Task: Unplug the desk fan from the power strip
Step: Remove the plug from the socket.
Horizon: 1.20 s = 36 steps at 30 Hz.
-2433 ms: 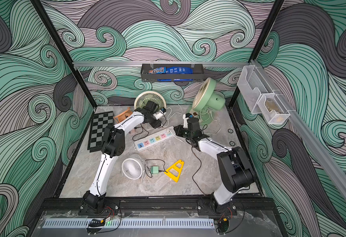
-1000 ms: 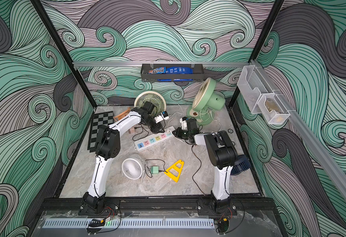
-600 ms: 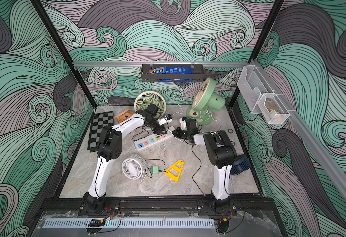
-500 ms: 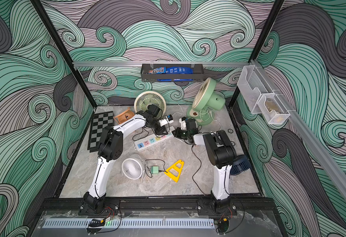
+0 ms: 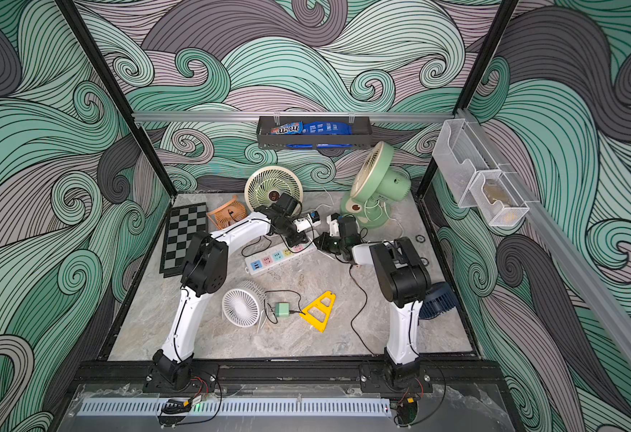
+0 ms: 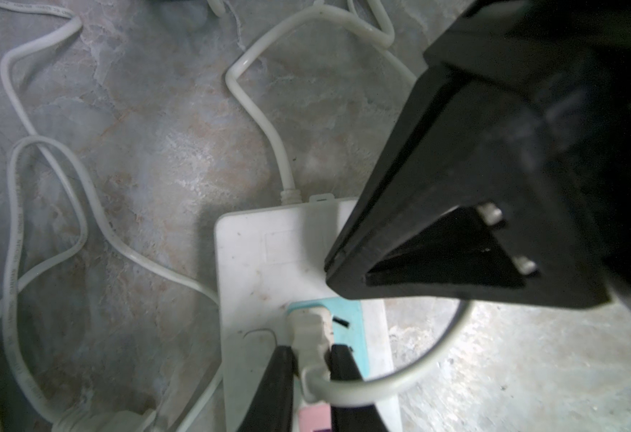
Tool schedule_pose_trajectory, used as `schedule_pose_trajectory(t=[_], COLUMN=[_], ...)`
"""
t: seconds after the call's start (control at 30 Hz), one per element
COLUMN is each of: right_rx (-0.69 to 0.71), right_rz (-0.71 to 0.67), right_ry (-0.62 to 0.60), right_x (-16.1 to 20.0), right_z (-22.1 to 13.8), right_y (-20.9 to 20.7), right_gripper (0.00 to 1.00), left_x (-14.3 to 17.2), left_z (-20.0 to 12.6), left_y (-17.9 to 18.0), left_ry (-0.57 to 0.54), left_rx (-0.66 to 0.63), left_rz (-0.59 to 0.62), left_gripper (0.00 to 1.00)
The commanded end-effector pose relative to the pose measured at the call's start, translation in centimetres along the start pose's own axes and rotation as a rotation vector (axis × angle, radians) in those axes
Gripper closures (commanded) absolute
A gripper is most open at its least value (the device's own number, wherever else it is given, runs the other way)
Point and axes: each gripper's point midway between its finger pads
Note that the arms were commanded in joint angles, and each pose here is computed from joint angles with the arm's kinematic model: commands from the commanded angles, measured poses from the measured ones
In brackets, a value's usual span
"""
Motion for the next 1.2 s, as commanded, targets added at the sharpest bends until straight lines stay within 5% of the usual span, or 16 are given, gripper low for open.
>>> schedule_pose_trajectory(t=[0.0, 0.2, 0.47, 0.77, 0.87, 1.03, 1.17], right_rx=[0.055, 0.096, 0.149, 0.164, 0.166, 0.172, 0.175], right_rz=[0.023, 0.035, 0.057, 0.068, 0.069, 0.069, 0.074], right_ry=[0.009, 0.003, 0.01, 0.015, 0.017, 0.018, 0.022], right_x=[1.0, 1.3, 2.2, 2.8, 2.9, 3.0, 3.2], right_z=[0.5, 0.6, 0.9, 0.9, 0.9, 0.9, 0.9], right_y=[-1.9, -2.7, -3.8, -4.4, -4.5, -4.7, -4.9], right_gripper=[0.9, 0.9, 0.9, 0.9, 0.9, 0.9, 0.9], left_x=[0.8, 1.1, 0.7, 0.8, 0.8, 0.2, -0.4], left_z=[0.8, 0.8, 0.9, 0.3, 0.3, 0.4, -0.4], left_y=[-0.3, -0.8, -0.5, 0.1, -1.0, -1.2, -0.2], left_ry=[0.044, 0.095, 0.165, 0.109, 0.113, 0.141, 0.108], left_rx=[-0.02, -0.071, -0.264, -0.101, -0.077, -0.217, -0.157], left_rz=[0.012, 0.061, 0.215, 0.028, 0.088, 0.234, 0.139], left_gripper=[0.82, 1.0, 1.0, 1.0, 1.0, 1.0, 1.0])
Point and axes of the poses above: each gripper's point midway between its finger pads, its own z axis out along the fingers, its own y axis along the line the jaws close on, x = y × z, and after that the axes turned 15 degrees about z, right-handed
